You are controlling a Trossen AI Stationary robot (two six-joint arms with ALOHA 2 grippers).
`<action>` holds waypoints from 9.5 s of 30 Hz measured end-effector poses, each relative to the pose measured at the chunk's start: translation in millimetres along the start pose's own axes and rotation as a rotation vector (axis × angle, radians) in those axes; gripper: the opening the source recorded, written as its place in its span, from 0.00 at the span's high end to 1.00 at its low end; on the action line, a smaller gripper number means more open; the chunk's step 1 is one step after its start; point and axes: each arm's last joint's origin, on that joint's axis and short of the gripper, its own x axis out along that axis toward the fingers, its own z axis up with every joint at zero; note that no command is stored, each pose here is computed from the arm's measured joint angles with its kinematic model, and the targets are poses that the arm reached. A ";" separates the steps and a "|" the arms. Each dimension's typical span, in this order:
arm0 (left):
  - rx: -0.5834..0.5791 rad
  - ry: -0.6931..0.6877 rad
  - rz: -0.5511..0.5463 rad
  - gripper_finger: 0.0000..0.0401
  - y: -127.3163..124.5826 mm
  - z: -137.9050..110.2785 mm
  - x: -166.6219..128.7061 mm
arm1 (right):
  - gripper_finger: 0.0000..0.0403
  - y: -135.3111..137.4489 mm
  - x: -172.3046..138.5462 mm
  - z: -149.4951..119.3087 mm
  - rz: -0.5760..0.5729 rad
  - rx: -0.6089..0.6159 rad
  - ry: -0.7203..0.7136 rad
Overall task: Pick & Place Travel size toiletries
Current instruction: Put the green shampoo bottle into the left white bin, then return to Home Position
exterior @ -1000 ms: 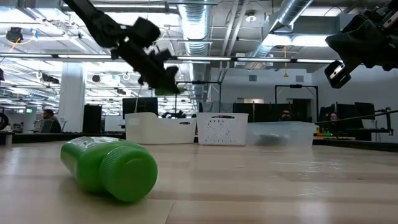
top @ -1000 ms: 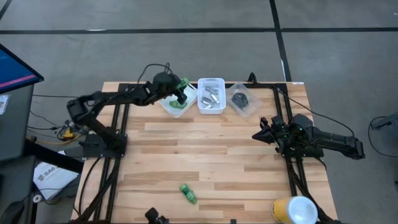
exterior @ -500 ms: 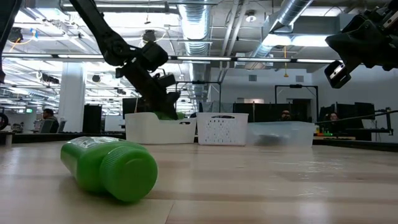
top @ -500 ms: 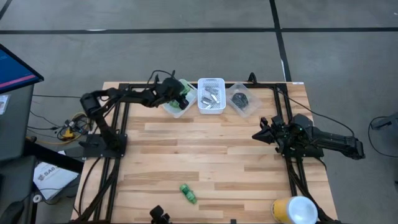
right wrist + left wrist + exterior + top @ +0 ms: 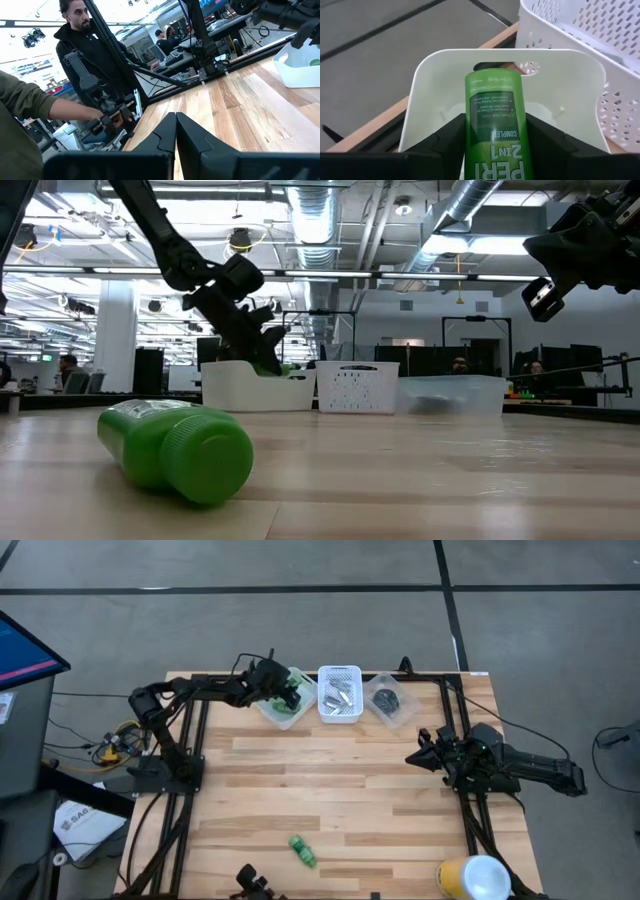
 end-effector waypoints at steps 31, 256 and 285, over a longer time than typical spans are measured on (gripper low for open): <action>0.021 0.098 -0.020 0.57 8.9 -8.4 0.4 | 0.99 0.0 0.0 0.0 0.000 0.000 0.000; -0.119 -0.807 -0.042 1.00 30.9 -103.3 -236.9 | 0.99 0.0 0.0 0.0 0.000 0.000 0.000; 0.128 -0.839 -0.342 0.99 1.4 -134.9 -219.4 | 0.99 0.0 0.0 0.1 0.000 0.000 0.000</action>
